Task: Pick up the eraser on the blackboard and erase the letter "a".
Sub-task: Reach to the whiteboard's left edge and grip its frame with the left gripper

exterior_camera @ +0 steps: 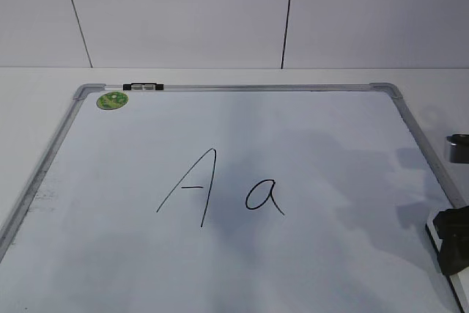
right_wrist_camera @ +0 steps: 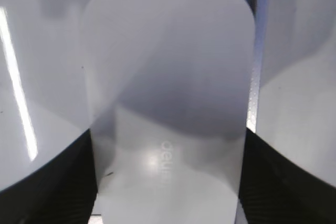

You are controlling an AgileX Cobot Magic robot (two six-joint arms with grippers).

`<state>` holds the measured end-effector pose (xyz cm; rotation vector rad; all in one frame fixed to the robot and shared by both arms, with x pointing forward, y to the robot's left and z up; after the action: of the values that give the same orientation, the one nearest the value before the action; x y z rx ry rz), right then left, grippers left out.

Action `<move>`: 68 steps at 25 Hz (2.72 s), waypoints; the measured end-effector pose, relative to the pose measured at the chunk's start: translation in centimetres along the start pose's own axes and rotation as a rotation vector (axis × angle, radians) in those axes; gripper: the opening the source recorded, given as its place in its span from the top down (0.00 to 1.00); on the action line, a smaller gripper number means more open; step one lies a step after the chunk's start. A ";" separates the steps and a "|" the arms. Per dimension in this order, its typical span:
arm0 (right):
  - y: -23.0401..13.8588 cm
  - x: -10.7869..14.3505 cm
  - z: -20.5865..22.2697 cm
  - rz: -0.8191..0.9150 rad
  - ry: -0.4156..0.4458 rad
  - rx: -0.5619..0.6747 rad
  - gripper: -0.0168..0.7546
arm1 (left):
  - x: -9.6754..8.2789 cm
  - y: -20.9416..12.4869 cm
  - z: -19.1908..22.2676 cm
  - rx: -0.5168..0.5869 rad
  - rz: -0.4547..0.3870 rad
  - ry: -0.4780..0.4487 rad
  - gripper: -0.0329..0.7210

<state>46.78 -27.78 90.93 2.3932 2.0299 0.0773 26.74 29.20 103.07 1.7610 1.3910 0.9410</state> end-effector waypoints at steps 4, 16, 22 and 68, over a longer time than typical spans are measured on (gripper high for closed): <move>0.0 0.0 0.0 0.000 0.000 0.000 0.24 | 0.0 0.0 0.0 0.000 0.000 0.000 0.65; 0.0 -0.1 0.0 -0.004 -0.005 -0.001 0.24 | 0.0 0.0 0.0 0.000 0.000 0.000 0.65; 0.0 -0.1 0.0 -0.006 -0.006 -0.001 0.24 | 0.0 0.0 0.0 0.000 0.000 0.000 0.65; 0.3 3.7 -8.4 -0.133 0.057 -0.106 0.24 | 0.0 0.0 0.0 0.000 0.000 0.000 0.65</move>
<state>47.36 -24.42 99.48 2.2124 2.1447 0.2486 26.74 29.20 103.07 1.7610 1.3910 0.9410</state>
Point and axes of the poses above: a point on each arm's last joint axis where the gripper is mounted, z pointing out along that axis toward the gripper, x along the wrist's bending axis when the last joint is at zero, y = z × x, the point moved 4 cm from there along z, pointing out along that axis toward the gripper, and after that the axes turned 9 degrees about z, right-handed, at the moved point
